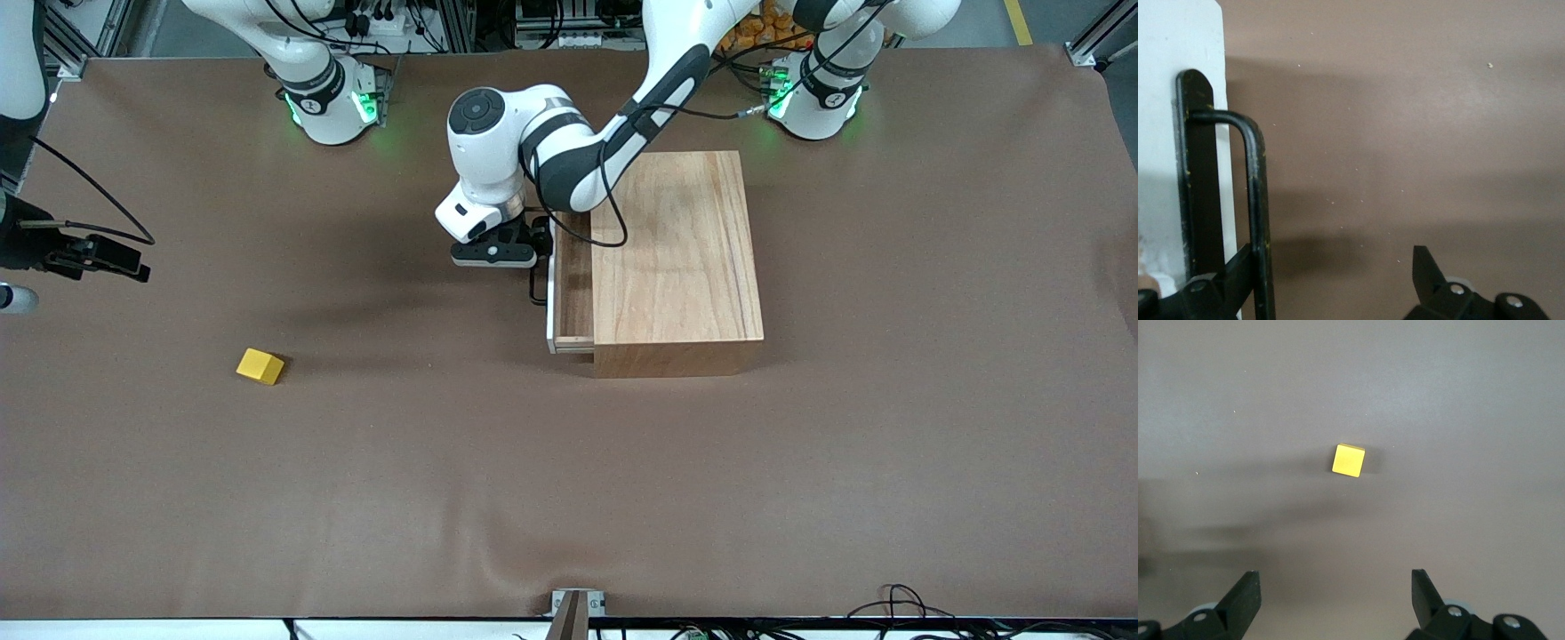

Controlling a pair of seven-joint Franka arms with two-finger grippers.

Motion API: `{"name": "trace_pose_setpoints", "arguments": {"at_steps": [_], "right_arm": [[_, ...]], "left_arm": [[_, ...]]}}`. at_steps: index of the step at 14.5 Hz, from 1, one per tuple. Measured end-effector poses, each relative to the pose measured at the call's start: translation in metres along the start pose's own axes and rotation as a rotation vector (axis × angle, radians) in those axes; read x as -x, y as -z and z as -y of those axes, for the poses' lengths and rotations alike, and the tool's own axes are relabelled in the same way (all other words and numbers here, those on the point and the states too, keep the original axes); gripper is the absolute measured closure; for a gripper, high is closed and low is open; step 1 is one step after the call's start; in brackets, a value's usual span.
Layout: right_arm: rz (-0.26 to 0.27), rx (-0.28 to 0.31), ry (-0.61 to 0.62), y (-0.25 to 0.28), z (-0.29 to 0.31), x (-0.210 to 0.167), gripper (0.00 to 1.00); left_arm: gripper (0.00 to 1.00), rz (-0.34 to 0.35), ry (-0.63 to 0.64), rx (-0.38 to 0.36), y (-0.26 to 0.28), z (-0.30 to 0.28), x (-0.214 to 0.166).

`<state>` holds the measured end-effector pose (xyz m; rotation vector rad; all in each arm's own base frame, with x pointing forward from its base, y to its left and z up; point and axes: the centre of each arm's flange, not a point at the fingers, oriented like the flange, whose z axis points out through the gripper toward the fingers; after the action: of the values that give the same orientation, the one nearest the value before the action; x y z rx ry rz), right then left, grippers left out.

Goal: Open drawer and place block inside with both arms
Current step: 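Pull the drawer open with the left gripper while the right gripper reaches out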

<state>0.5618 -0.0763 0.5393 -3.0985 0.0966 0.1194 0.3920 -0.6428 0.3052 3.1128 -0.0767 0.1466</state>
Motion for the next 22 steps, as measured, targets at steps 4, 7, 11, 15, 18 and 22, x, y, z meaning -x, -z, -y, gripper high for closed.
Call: {"name": "trace_pose_setpoints", "arguments": {"at_steps": [4, 7, 11, 15, 18, 22], "right_arm": [[-0.003, 0.0, 0.0, 0.0, 0.0, 0.0, 0.0], [-0.004, 0.001, 0.0, -0.002, 0.0, -0.002, 0.0], [0.0, 0.002, 0.0, -0.008, 0.0, -0.006, 0.0], [-0.015, 0.005, 0.026, -0.014, -0.001, -0.013, 0.0], [-0.014, 0.008, 0.033, -0.028, -0.002, -0.022, 0.0], [-0.006, 0.014, 0.034, -0.055, -0.003, -0.039, 0.0]], "left_arm": [[0.0, -0.002, 0.009, 0.036, 0.003, -0.008, 0.006], [0.0, -0.011, 0.008, 0.058, 0.005, -0.012, 0.007], [0.0, -0.022, 0.012, 0.08, 0.004, -0.016, 0.009], [0.0, -0.033, 0.016, 0.105, 0.005, -0.02, 0.01], [0.0, -0.035, 0.029, 0.148, 0.007, -0.024, 0.009], [0.0, -0.043, 0.033, 0.186, 0.006, -0.029, 0.011]]}}
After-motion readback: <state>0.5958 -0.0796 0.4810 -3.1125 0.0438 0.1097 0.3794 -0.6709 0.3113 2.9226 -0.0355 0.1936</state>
